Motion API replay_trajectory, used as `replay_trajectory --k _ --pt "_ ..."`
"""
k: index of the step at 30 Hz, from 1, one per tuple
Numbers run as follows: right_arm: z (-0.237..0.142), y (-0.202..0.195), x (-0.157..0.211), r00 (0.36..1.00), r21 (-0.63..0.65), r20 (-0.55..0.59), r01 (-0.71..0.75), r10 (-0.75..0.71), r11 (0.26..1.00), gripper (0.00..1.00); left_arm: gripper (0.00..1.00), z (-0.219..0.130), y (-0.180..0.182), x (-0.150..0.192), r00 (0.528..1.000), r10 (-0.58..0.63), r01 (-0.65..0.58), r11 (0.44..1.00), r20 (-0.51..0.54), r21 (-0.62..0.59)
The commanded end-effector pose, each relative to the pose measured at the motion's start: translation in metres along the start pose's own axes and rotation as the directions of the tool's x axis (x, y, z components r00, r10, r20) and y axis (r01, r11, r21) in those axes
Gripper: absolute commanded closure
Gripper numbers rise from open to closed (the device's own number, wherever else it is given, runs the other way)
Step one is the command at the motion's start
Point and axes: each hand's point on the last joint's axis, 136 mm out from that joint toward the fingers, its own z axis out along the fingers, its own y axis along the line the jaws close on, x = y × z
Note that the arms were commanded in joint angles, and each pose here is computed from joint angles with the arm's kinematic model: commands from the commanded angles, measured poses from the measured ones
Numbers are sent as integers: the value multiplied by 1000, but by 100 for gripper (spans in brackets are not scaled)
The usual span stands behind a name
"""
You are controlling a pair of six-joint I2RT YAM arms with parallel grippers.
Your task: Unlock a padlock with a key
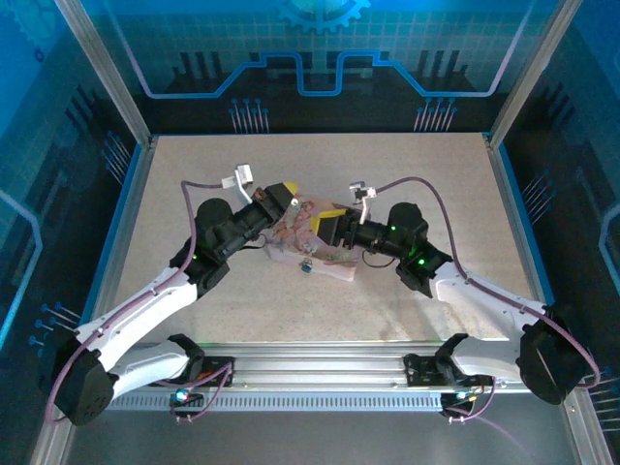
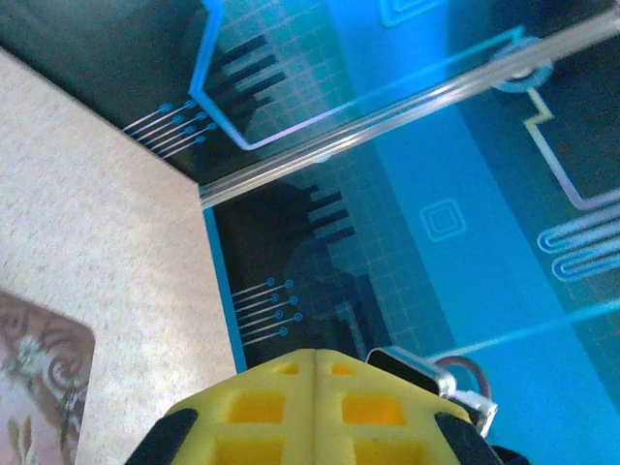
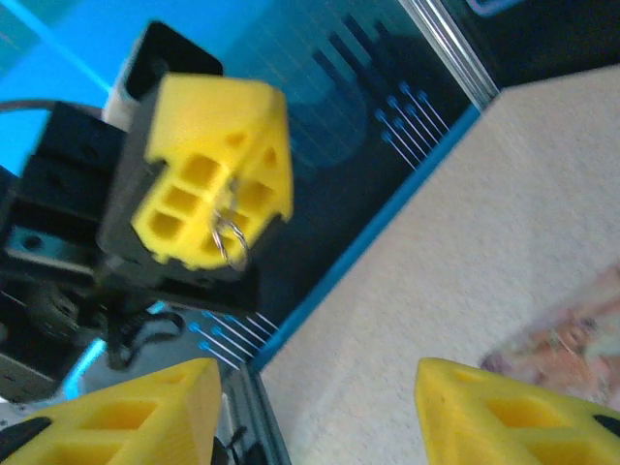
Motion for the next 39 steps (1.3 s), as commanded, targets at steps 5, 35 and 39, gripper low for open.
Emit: replay_trajectory --k 5,35,39 --pt "-1 36 -40 992 -143 120 -20 38 989 42 100 7 -48 -6 983 167 -176 975 75 136" --pt "22 32 -42 988 -175 109 -85 105 981 80 100 13 -34 5 992 122 -126 986 44 111" --pt "22 34 -41 990 -182 100 -83 103 980 88 100 13 -34 4 992 120 -124 986 46 111"
